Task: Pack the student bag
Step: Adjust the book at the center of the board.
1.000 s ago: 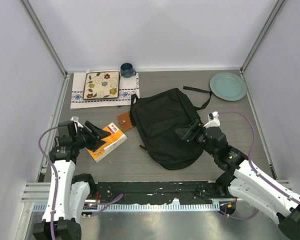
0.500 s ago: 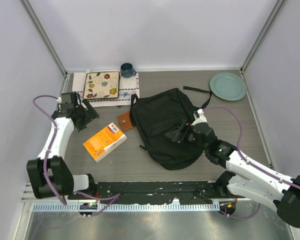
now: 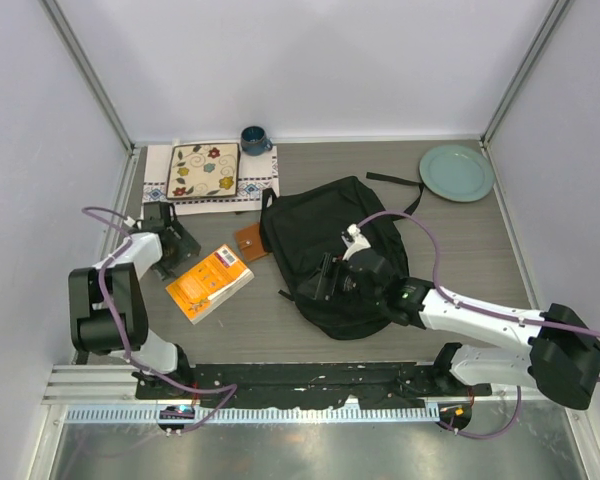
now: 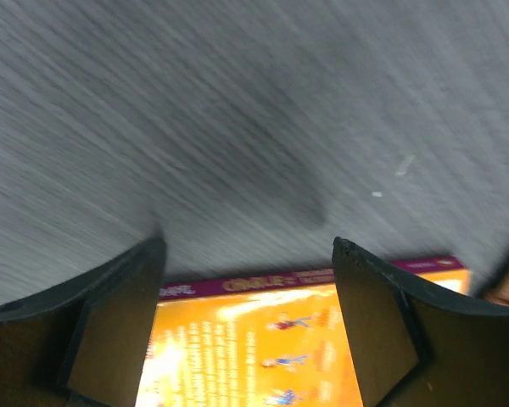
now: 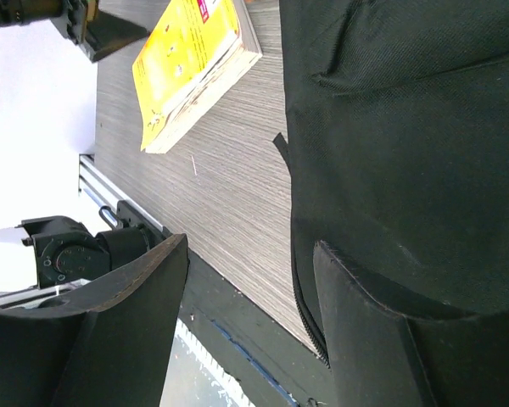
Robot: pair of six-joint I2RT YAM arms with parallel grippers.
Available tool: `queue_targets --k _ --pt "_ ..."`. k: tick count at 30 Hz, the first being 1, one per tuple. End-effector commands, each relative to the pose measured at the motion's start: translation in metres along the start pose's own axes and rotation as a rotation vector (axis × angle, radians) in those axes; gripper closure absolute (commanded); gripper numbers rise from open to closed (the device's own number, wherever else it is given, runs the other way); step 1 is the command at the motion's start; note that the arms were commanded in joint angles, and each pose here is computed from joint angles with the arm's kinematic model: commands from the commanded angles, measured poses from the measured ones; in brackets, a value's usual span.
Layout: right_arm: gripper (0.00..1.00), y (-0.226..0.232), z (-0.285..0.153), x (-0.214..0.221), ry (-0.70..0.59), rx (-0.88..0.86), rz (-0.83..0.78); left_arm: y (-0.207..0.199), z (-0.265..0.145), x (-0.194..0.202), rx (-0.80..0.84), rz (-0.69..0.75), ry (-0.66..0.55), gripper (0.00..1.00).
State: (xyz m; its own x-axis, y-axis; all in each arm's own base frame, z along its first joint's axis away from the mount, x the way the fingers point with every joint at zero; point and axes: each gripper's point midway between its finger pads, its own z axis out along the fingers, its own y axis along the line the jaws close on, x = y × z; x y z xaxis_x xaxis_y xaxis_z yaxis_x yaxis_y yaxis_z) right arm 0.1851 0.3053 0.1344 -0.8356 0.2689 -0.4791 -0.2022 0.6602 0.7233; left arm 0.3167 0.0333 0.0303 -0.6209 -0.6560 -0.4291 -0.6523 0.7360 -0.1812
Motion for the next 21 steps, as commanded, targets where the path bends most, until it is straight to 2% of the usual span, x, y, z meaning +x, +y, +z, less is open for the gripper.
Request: queue_targets --k 1,3,10,15,21 --pt "0.34 0.033 0.001 -0.010 -0.019 -0.110 -0.023 -0.009 0.007 0.007 0.058 -0.079 -0.021 0.17" --pt "0.34 0.031 0.002 -0.007 -0.012 -0.105 -0.021 -0.009 0.006 0.009 0.079 -0.125 -0.034 0.17" --pt "0.34 0.022 -0.005 0.003 0.025 -0.083 -0.028 -0.006 0.004 0.049 0.077 -0.143 0.036 0.18" --pt "0.33 0.026 -0.004 -0.001 0.009 -0.092 -0.023 -0.020 -0.004 0.081 0.107 -0.101 0.066 0.18" --pt "0.33 0.025 0.012 0.006 0.048 -0.090 -0.008 -0.030 -0.023 0.107 0.158 -0.086 0.080 0.18"
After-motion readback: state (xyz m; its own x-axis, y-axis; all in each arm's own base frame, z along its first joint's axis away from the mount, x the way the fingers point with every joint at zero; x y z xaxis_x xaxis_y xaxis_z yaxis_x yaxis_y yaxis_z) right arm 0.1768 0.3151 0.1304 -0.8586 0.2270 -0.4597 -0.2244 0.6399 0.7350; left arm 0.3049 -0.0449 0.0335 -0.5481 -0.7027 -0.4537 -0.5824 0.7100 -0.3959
